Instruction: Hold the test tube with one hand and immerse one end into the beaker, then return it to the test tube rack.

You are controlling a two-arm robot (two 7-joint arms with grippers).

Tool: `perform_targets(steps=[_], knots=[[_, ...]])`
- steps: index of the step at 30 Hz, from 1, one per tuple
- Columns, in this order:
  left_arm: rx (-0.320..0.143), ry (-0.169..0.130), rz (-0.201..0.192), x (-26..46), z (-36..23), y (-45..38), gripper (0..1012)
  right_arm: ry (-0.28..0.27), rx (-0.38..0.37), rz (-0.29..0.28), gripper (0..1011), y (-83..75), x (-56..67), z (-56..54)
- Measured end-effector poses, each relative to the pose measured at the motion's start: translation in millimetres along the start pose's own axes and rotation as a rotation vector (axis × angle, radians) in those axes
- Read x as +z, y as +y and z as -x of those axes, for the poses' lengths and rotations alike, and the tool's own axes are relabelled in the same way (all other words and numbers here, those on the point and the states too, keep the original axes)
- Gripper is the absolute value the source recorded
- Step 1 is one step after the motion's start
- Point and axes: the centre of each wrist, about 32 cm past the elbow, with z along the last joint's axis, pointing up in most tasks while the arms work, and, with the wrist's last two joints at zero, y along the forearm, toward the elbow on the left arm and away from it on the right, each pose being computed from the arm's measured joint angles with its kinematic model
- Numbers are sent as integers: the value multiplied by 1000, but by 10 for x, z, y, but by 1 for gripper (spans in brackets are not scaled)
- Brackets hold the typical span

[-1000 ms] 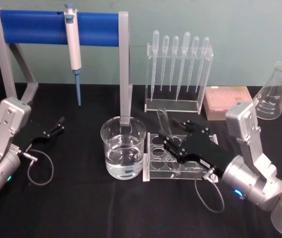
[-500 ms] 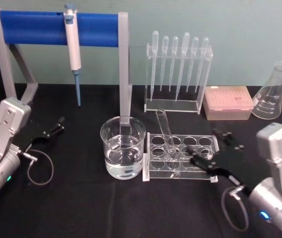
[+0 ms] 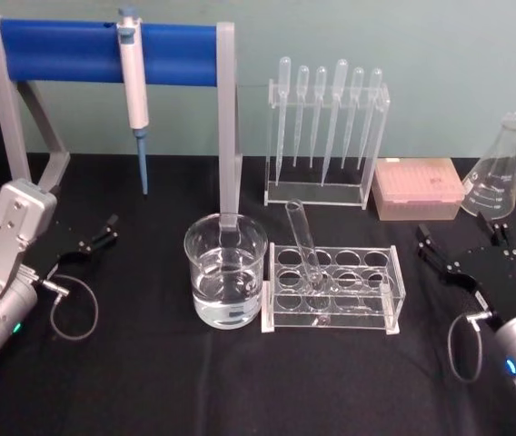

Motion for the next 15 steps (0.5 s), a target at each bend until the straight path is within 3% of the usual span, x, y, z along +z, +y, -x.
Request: perform_targets(steps=[8, 12, 15], knots=[[0, 0, 0, 0, 0, 0, 1000, -97, -70, 106, 1004, 157, -165, 140], [0, 0, 0, 0, 0, 0, 1000, -143, -87, 129, 1004, 208, -190, 219], [0, 0, 0, 0, 0, 0, 1000, -141, -88, 129, 1004, 207, -190, 218]])
